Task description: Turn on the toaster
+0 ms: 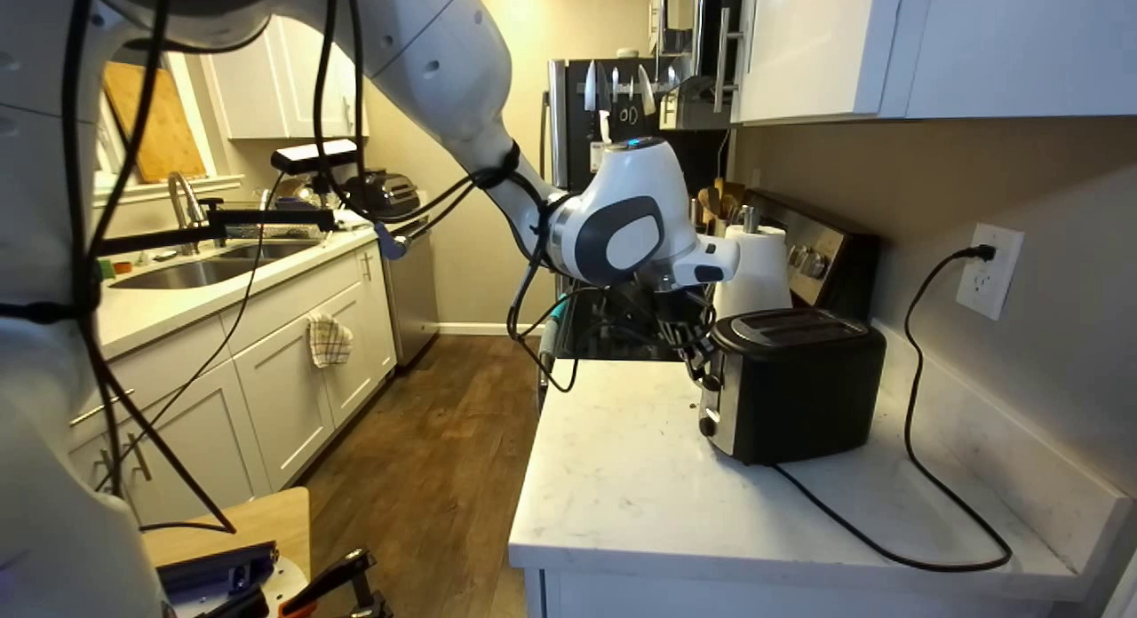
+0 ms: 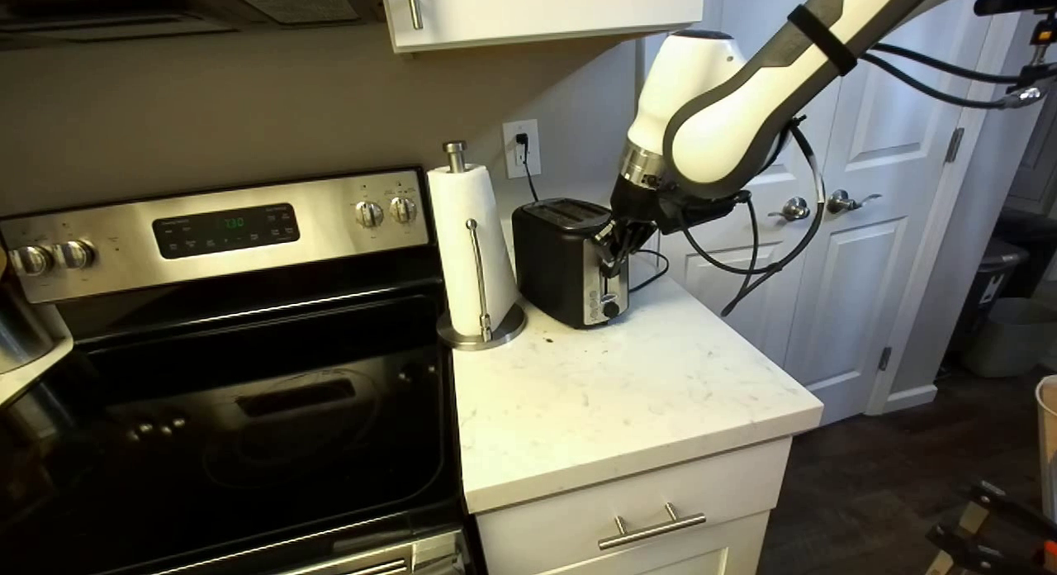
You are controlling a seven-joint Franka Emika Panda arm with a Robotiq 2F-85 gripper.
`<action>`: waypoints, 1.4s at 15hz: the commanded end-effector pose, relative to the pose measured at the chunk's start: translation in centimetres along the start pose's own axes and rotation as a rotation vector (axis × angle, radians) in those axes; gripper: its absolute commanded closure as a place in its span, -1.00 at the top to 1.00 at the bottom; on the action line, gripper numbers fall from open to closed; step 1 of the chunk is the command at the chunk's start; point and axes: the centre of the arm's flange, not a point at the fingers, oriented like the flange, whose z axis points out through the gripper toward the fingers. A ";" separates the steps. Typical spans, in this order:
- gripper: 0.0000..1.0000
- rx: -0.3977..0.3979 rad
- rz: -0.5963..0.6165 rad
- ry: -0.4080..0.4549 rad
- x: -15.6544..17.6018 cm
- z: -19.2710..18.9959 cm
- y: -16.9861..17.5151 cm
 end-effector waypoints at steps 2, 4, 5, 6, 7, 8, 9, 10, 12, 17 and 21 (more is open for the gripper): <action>-1.00 -0.009 0.006 -0.004 0.8 0.6 1.5; -1.00 -0.019 0.019 0.005 0.9 0.4 1.9; -1.00 -0.021 0.017 0.000 0.9 0.5 2.2; -1.00 -0.026 0.018 -0.003 0.9 0.6 2.4; -1.00 -0.029 0.020 -0.008 0.9 0.8 2.6; -1.00 -0.032 0.022 -0.009 0.9 1.0 2.7; -1.00 -0.035 0.022 -0.012 0.8 1.3 2.7; -1.00 -0.035 0.022 -0.014 0.8 1.4 2.8; -1.00 -0.034 0.021 -0.019 0.8 1.9 2.8; -1.00 -0.035 0.014 -0.038 0.6 3.8 2.4; -1.00 -0.042 0.014 -0.069 0.5 6.2 2.3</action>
